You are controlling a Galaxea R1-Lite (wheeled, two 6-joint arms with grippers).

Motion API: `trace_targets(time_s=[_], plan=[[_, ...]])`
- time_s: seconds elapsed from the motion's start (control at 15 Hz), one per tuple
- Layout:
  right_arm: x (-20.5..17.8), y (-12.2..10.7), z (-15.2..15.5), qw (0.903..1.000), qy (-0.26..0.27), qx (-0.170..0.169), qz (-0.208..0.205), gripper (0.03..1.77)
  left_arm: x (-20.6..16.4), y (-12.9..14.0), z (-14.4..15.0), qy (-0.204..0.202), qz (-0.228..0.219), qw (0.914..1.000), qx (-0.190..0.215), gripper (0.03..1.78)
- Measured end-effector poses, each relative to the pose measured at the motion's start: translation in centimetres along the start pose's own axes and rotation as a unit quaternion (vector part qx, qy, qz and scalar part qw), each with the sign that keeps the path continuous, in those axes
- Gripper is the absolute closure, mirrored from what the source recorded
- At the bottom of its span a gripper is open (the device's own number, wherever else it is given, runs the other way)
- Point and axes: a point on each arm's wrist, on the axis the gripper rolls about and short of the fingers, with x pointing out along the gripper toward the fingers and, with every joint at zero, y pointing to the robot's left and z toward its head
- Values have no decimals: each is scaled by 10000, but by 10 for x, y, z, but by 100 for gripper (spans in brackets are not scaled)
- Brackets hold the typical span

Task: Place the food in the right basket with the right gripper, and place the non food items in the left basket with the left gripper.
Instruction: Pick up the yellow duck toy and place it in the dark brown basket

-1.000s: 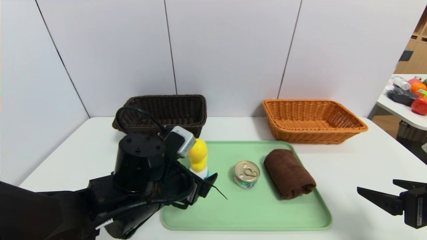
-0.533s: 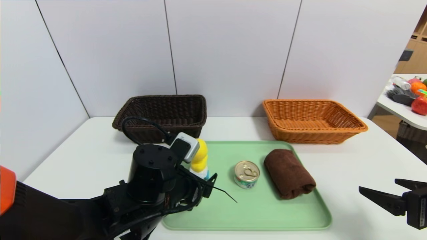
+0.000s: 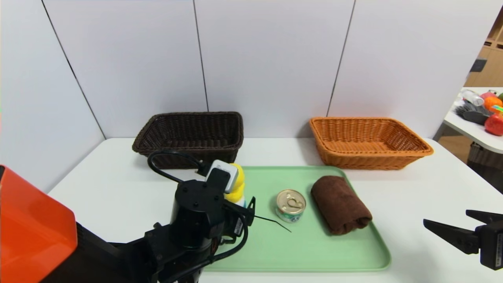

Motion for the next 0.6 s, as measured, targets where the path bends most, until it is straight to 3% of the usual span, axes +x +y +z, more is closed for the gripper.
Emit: trace_targets(time_s=[0.6], plan=[[-3,1,-1,10000,-37,-10,1,10,-3,-11,-8,58,398,9986,-356,12]])
